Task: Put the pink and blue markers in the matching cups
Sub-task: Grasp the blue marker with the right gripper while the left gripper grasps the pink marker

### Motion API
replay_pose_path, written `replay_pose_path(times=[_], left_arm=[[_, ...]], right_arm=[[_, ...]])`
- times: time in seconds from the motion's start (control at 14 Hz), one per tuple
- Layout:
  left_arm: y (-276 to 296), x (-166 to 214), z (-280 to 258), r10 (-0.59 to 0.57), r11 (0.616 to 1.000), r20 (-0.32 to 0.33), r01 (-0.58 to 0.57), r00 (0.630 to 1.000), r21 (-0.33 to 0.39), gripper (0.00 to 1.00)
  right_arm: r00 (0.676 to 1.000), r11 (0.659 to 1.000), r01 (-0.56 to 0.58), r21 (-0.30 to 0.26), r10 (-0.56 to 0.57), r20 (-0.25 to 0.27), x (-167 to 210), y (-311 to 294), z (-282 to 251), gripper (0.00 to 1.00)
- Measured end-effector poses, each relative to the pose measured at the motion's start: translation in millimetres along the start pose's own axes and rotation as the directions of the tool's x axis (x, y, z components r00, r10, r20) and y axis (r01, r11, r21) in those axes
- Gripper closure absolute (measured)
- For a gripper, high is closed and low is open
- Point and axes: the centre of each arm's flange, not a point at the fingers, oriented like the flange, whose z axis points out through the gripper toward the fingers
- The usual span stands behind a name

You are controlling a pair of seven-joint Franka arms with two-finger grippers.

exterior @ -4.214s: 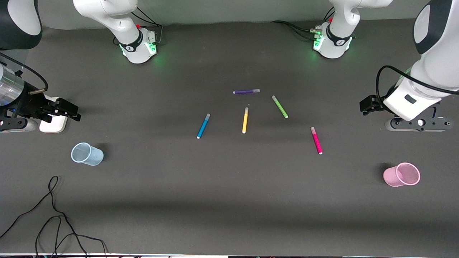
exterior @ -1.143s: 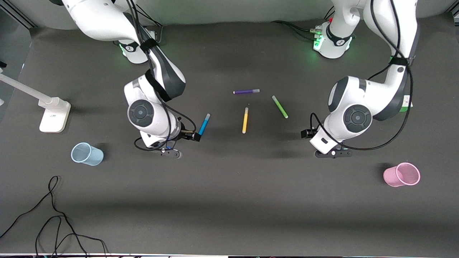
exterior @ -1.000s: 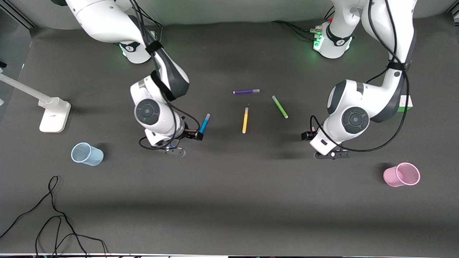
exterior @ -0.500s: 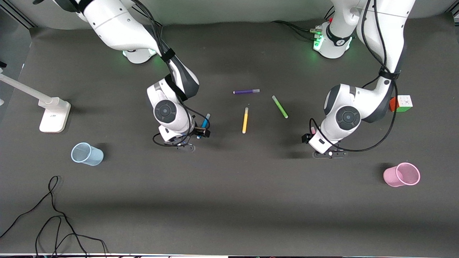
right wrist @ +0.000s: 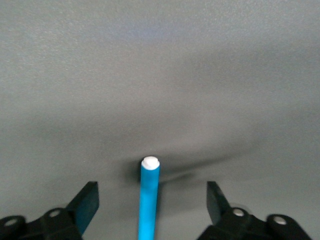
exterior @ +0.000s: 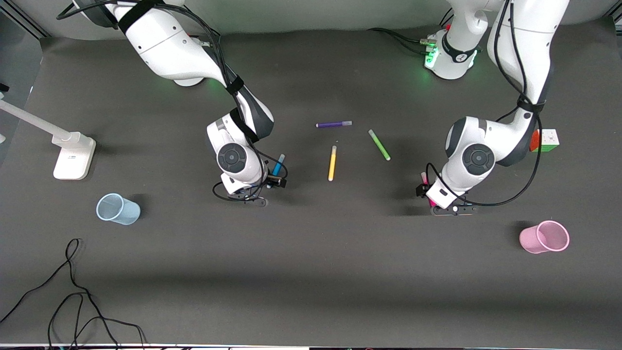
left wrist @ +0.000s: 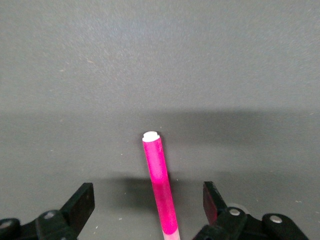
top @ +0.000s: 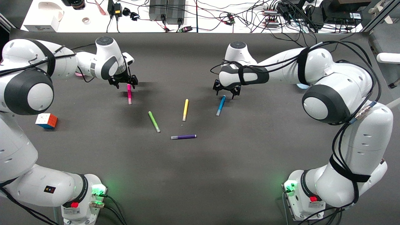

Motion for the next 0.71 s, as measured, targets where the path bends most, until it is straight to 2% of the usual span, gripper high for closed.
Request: replay_pose_path(times=[0.07, 0.21, 0.29, 0.43, 0.57, 0.64, 0.71], left_arm=[[-0.1, -2.2, 7.8, 0.001, 1.000, 0.003, -0.001, 1.000, 0.000, 0.03], [-0.4, -5.1, 17.9, 0.001, 1.000, 0.009, -0.001, 1.000, 0.000, 0.03], [-0.6, -6.3, 20.9, 0.002, 1.000, 0.012, -0.002, 1.000, 0.001, 0.03], [-0.8, -7.5, 22.3, 0.002, 1.000, 0.014, -0.002, 1.000, 0.001, 0.04], [0.0, -7.5, 22.0, 0.003, 1.000, 0.012, -0.003, 1.000, 0.000, 0.22], [1.8, -7.2, 19.9, 0.006, 1.000, 0.007, -0.006, 1.000, -0.003, 0.36], [3.1, -6.9, 17.6, 0.008, 1.000, 0.003, -0.008, 1.000, -0.005, 0.47]], right_arm=[[1.000, 1.000, -0.001, -0.002, 0.001, 0.002, 0.2, 0.4, 3.0, 0.07], [1.000, 1.000, -0.003, -0.002, 0.003, 0.002, 0.6, 0.9, 10.5, 0.17], [1.000, 1.000, -0.003, -0.001, 0.003, 0.000, -0.4, 0.3, 14.8, 0.17], [1.000, 1.000, -0.009, 0.001, 0.009, -0.005, -4.9, -3.8, 20.6, 0.35], [1.000, 1.000, -0.014, 0.007, 0.014, -0.012, -6.2, -7.1, 16.8, 0.58], [1.000, 1.000, -0.016, 0.008, 0.017, -0.013, -5.7, -7.0, 16.2, 0.66], [1.000, 1.000, -0.017, 0.008, 0.017, -0.013, -5.4, -6.8, 16.2, 0.67]])
